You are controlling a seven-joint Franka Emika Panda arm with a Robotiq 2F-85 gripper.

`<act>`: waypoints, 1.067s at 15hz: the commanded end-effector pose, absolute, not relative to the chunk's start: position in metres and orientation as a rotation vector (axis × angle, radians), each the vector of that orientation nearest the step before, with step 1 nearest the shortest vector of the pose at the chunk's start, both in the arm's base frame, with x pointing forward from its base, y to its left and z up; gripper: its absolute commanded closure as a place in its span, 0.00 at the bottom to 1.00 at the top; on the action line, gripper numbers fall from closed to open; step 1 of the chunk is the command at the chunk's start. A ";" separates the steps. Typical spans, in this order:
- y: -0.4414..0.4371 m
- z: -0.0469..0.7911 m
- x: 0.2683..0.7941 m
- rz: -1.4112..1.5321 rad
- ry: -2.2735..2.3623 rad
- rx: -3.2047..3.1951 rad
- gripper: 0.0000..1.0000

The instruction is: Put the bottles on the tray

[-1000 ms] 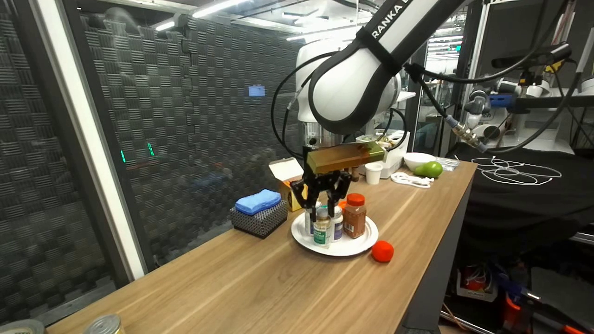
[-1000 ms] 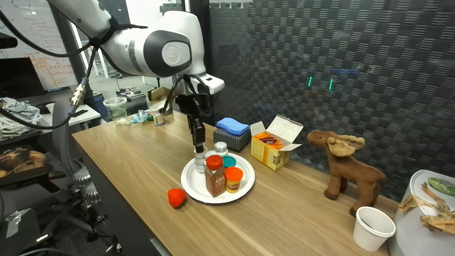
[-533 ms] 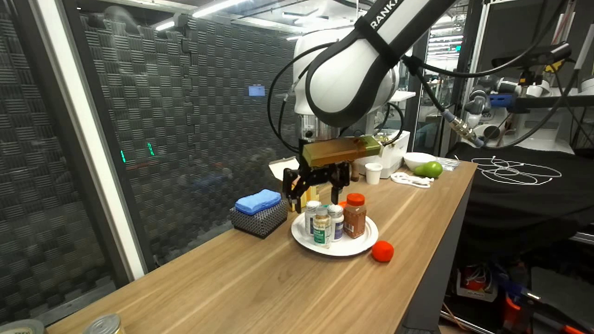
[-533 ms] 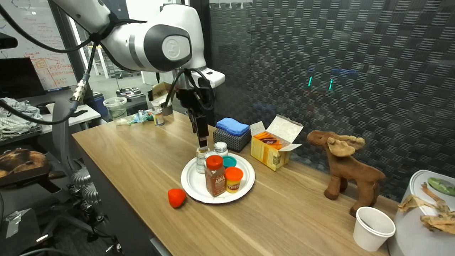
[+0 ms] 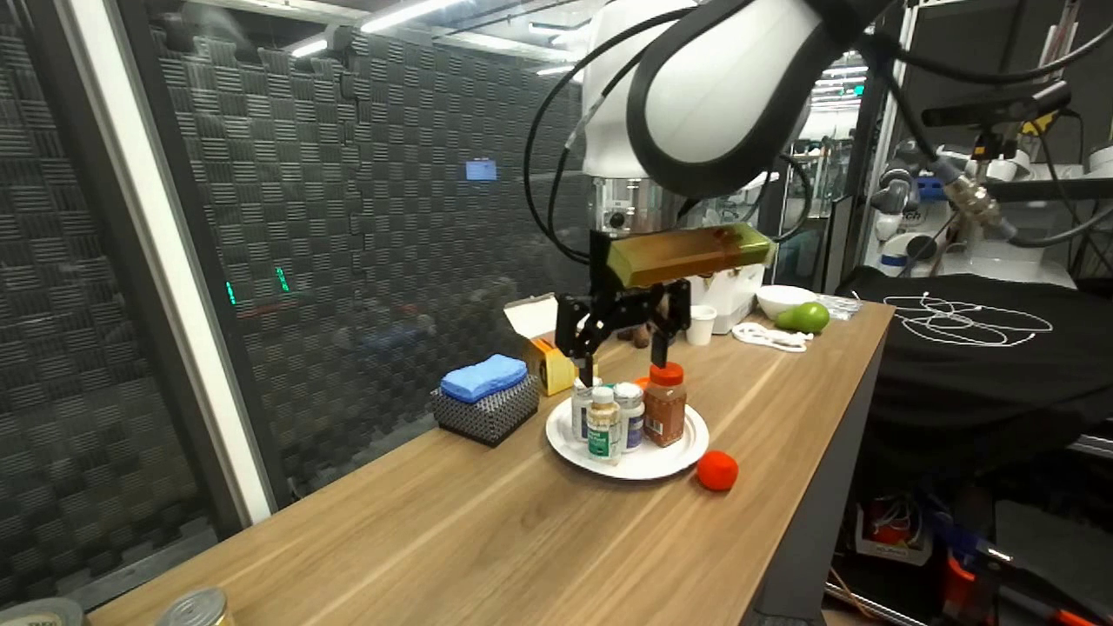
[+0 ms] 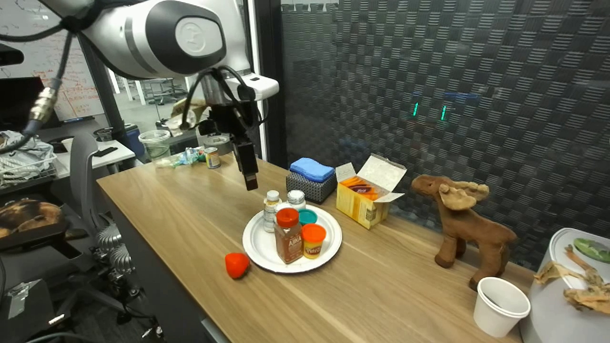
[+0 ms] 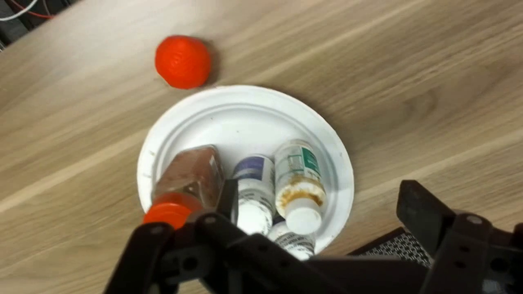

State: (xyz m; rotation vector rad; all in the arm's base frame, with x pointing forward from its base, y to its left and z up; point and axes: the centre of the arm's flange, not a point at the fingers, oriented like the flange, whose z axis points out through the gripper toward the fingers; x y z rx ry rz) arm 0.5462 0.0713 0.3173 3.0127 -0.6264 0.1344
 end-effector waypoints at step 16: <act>-0.006 0.241 0.479 -0.076 -0.524 3.083 0.00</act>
